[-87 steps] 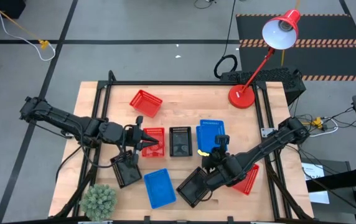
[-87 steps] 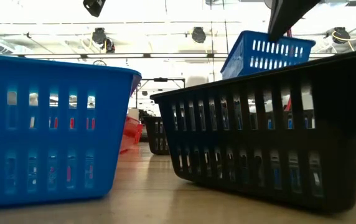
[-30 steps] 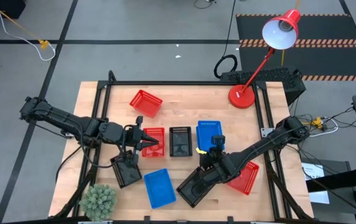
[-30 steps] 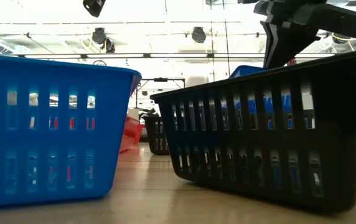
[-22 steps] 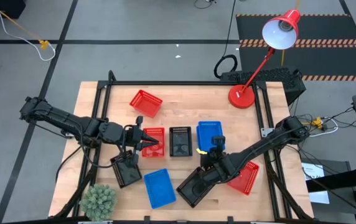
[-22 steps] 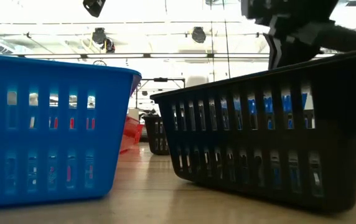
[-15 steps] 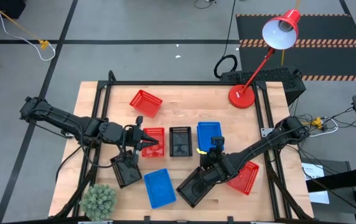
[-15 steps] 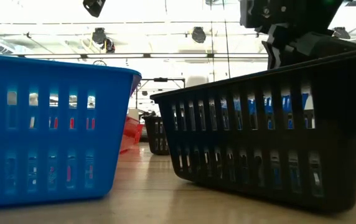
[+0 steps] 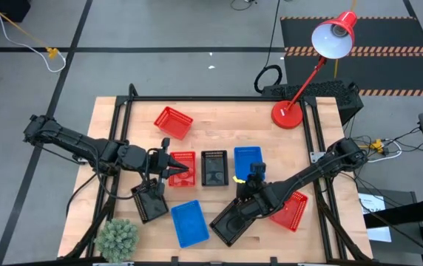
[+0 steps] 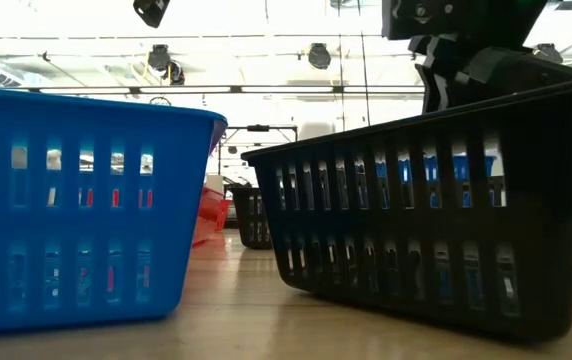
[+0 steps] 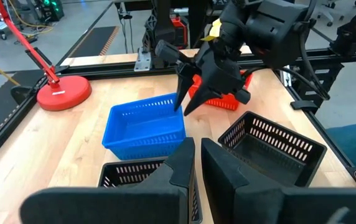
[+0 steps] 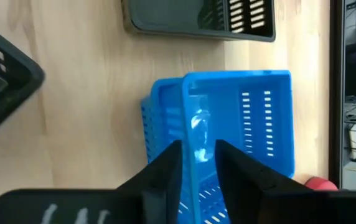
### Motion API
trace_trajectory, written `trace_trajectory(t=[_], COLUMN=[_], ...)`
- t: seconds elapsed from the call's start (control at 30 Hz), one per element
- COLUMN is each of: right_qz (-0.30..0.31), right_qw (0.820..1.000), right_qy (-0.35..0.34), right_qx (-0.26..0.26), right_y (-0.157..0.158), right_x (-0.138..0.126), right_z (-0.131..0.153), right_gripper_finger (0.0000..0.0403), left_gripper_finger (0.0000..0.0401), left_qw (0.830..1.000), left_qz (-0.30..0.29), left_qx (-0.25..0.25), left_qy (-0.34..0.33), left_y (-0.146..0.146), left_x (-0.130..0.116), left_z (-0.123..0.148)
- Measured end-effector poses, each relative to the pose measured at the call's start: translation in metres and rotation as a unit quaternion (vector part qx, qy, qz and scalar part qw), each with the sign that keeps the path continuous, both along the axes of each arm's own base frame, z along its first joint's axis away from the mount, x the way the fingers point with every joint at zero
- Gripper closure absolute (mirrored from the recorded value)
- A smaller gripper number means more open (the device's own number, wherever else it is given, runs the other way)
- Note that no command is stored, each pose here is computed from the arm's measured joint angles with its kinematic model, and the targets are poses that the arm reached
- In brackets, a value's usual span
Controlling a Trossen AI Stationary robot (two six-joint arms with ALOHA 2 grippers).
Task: Stack baskets by color
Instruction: Stack the bottom left black bin on the top black bin
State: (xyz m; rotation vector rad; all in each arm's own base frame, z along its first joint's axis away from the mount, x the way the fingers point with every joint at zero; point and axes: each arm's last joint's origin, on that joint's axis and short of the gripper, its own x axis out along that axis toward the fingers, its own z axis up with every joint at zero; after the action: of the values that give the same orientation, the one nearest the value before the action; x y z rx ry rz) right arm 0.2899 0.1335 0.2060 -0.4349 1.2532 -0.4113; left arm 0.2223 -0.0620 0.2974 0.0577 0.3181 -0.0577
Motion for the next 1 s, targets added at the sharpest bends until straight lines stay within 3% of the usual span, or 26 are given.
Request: trace_trajectory(t=[0.5,0.73,1.0], right_qz=[0.009,0.025,0.056], right_qw=[0.999,0.994,0.977], right_qy=[-0.027,-0.084,-0.173], right_qx=[0.031,0.062,0.114], right_y=[0.003,0.007,0.011], right_x=[0.004,-0.009,-0.039], right_z=[0.005,0.036,0.085], right_gripper_finger=[0.0246,0.024,0.0244], left_gripper_finger=[0.0368,0.0368,0.0368], left_qw=[1.0,1.0,1.0], left_qz=[0.0,0.0,0.001], left_qx=[0.0,-0.001,-0.005], left_qy=[0.0,-0.001,-0.004], left_y=[0.0,0.0,0.0], left_x=[0.0,0.0,0.0], left_z=[0.0,0.0,0.001])
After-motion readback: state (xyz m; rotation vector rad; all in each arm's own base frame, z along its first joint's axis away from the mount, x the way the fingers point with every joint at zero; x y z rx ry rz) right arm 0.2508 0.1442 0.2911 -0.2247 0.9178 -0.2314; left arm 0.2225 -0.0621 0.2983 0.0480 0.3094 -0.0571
